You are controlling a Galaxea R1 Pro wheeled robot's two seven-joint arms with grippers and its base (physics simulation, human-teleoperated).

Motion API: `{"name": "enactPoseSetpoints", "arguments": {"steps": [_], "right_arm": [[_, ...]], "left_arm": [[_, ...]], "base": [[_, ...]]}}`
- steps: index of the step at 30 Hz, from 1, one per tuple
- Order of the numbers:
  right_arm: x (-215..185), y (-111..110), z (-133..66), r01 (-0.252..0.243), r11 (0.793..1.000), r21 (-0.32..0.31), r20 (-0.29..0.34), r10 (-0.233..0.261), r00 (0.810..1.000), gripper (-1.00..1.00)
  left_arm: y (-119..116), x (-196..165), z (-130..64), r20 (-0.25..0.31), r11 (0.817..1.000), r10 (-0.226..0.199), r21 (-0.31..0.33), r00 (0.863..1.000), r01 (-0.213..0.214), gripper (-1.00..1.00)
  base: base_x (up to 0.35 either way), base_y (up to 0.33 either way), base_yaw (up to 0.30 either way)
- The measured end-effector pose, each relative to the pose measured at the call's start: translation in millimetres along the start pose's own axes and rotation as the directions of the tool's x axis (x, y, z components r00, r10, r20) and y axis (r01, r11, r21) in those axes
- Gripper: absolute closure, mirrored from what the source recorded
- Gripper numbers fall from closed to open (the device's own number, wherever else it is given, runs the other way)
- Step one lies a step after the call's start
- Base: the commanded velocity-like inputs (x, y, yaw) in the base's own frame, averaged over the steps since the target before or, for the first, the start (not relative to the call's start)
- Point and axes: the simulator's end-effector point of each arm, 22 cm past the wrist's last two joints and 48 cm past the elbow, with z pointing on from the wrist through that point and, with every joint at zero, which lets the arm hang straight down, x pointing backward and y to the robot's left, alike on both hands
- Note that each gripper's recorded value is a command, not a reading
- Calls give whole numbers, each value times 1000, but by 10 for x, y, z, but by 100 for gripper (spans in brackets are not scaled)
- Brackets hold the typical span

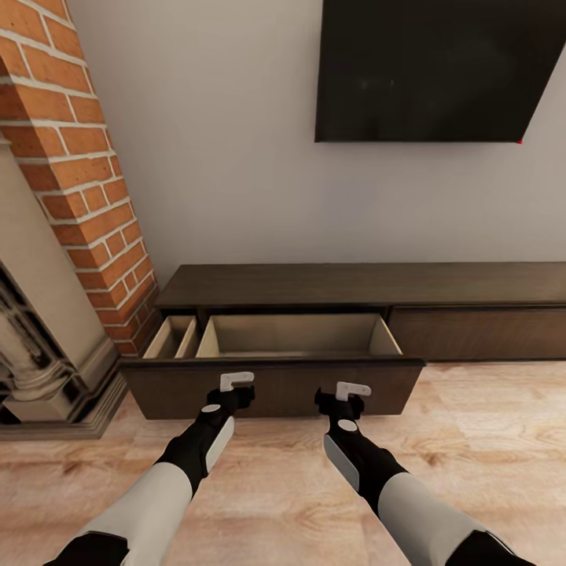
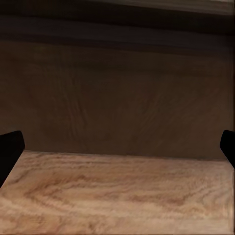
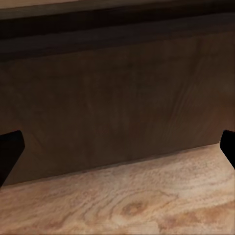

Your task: Place each of the two pumpkins and all three candles from the living room inside a cabinet in the living room (use any cabinet), then make sure every cabinet is closed, and position the cauldron so it is next to a table in the living room.

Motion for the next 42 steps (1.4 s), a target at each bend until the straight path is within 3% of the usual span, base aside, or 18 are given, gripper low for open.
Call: {"name": "enactPoseSetpoints", "arguments": {"steps": [13,21,31,42], "right_arm": [[-5,2,-1,-1,1000,0,3,1,1000,-100],[231,-94,39,15,1000,20,-34,-14,999,-100],[496,-53,108,17,1000,18,-74,-15,997,-100],[335,-94,126,-3,1000,22,0,3,1000,-100]], "left_arm": [[-42,110,6,-21,1000,4,19,1000,-3,-100],[-26,218,44,-41,1000,5,16,999,-4,-100],[3,503,154,-87,1000,3,16,996,-1,-100],[7,552,145,-93,1000,2,16,996,0,-100]], "base": [[15,0,0],[0,0,0],[0,0,0],[0,0,0]]}}
